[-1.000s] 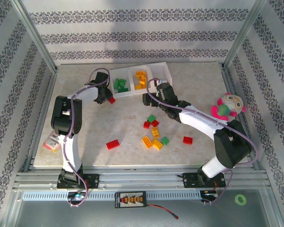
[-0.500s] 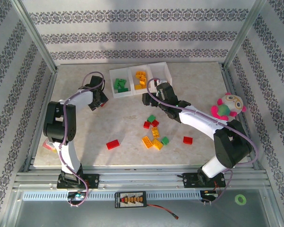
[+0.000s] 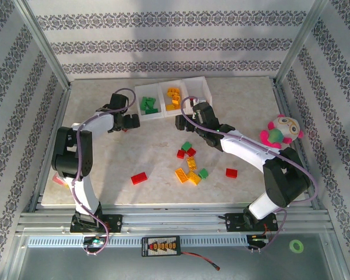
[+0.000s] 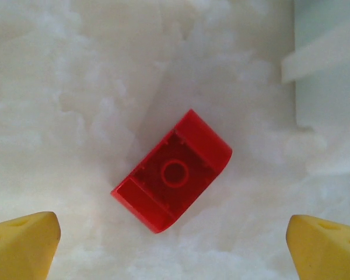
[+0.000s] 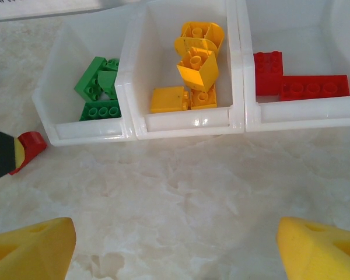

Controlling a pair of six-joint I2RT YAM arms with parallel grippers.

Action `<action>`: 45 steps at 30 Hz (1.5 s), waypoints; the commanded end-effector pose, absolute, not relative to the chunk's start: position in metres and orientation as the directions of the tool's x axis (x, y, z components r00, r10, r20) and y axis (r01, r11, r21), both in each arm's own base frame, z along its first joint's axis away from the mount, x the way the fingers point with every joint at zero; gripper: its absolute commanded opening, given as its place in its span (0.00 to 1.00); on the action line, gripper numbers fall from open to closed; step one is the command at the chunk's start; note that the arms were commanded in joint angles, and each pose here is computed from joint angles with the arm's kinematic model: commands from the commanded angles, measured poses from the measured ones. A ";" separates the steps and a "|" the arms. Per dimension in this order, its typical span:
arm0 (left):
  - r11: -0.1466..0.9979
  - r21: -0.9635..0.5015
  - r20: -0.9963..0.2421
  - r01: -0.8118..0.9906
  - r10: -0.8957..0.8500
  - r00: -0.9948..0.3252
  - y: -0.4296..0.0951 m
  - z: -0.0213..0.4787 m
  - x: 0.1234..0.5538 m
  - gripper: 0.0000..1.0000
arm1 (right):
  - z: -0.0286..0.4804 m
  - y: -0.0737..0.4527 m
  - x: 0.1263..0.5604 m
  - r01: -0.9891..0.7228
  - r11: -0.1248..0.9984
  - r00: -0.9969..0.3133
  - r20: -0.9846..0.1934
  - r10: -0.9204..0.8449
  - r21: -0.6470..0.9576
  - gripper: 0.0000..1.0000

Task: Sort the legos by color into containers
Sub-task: Pick up the lego from the middle-left of the table.

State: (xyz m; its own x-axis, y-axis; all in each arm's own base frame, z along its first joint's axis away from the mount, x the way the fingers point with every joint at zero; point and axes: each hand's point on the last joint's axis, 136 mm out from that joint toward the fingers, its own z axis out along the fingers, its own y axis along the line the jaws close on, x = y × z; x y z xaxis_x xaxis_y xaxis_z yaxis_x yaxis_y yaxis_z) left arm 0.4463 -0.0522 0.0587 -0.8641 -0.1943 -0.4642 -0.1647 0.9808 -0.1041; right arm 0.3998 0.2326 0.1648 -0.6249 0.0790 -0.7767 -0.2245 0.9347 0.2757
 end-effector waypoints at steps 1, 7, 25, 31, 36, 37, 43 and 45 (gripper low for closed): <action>0.999 0.017 -0.502 0.039 0.042 -0.864 -0.045 0.071 0.454 0.97 | 0.155 0.240 0.396 -0.232 0.928 -0.640 -0.764 0.081 0.292 0.89; 0.985 0.040 -0.397 0.170 0.171 -0.902 -0.048 0.053 0.455 0.88 | 0.153 0.241 0.396 -0.228 0.927 -0.644 -0.760 0.085 0.297 0.89; 0.992 -0.002 -0.355 0.130 0.120 -0.927 -0.048 0.025 0.460 0.42 | 0.157 0.228 0.378 -0.207 0.923 -0.642 -0.757 0.122 0.324 0.89; 0.995 -0.025 -0.429 0.095 0.076 -0.900 -0.050 0.053 0.455 0.33 | 0.169 0.226 0.375 -0.208 0.917 -0.625 -0.767 0.144 0.342 0.89; 0.984 -0.122 -0.578 0.130 0.036 -0.815 -0.072 0.094 0.447 0.31 | 0.179 0.229 0.372 -0.207 0.883 -0.633 -0.746 0.207 0.421 0.89; 0.980 -0.134 -0.614 0.147 0.034 -0.788 -0.078 0.101 0.446 0.30 | 0.180 0.230 0.371 -0.208 0.871 -0.638 -0.737 0.224 0.445 0.89; 0.940 -0.169 -0.782 0.296 0.054 -0.621 -0.121 0.143 0.434 0.28 | 0.191 0.223 0.368 -0.191 0.809 -0.642 -0.694 0.326 0.556 0.88; 0.927 -0.156 -0.813 0.342 0.076 -0.577 -0.138 0.153 0.432 0.28 | 0.194 0.215 0.368 -0.179 0.800 -0.632 -0.690 0.352 0.573 0.88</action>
State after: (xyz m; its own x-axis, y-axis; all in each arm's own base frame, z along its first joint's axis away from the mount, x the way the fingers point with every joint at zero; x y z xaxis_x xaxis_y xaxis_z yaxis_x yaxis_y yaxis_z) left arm 0.4207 -0.1114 0.1244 -0.6942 0.0865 -0.7145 0.2625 0.9548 -0.1394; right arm 0.3686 0.2162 0.1761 -0.6530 0.2829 -0.7025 -0.1705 0.8489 0.5004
